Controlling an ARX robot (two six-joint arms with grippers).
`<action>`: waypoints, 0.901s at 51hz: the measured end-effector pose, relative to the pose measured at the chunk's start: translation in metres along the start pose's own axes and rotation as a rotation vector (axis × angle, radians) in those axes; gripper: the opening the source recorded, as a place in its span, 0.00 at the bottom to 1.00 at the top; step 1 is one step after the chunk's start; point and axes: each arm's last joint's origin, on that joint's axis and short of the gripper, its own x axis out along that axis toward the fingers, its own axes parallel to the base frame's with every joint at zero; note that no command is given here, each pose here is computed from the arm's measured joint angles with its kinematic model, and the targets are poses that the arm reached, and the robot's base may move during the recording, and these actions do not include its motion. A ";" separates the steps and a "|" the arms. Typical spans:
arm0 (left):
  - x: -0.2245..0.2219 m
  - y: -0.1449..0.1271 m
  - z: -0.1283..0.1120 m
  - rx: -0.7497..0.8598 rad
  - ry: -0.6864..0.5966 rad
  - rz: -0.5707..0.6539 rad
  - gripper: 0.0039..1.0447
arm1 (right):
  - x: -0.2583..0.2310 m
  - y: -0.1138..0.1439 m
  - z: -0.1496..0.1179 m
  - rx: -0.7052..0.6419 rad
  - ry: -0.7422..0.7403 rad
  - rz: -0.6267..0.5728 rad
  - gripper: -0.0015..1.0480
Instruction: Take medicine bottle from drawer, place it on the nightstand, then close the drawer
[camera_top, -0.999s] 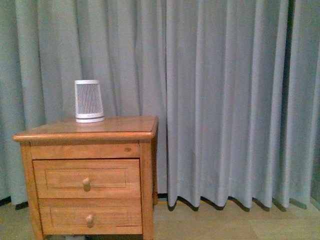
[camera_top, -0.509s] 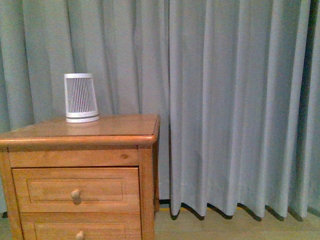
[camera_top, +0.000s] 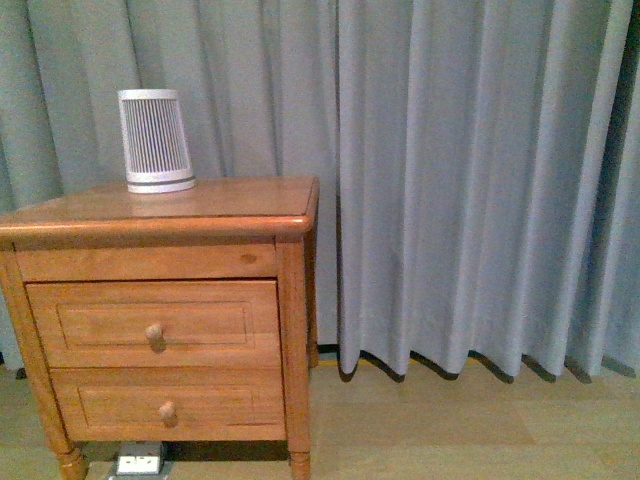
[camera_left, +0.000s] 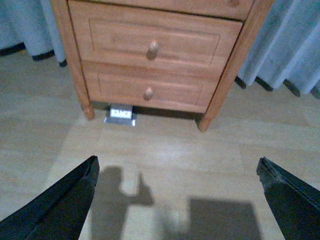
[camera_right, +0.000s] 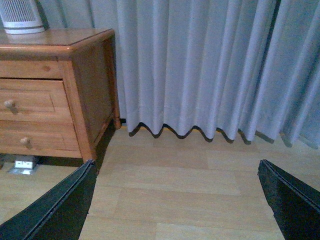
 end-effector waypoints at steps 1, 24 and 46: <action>0.011 -0.001 0.007 0.005 -0.018 -0.002 0.94 | 0.000 0.000 0.000 0.000 0.000 0.000 0.93; 0.199 -0.024 0.072 0.096 -0.107 0.026 0.94 | 0.000 0.000 0.000 0.000 0.000 0.000 0.93; 0.302 -0.019 0.013 0.173 -0.099 0.007 0.94 | 0.000 0.000 0.000 0.000 0.000 0.000 0.93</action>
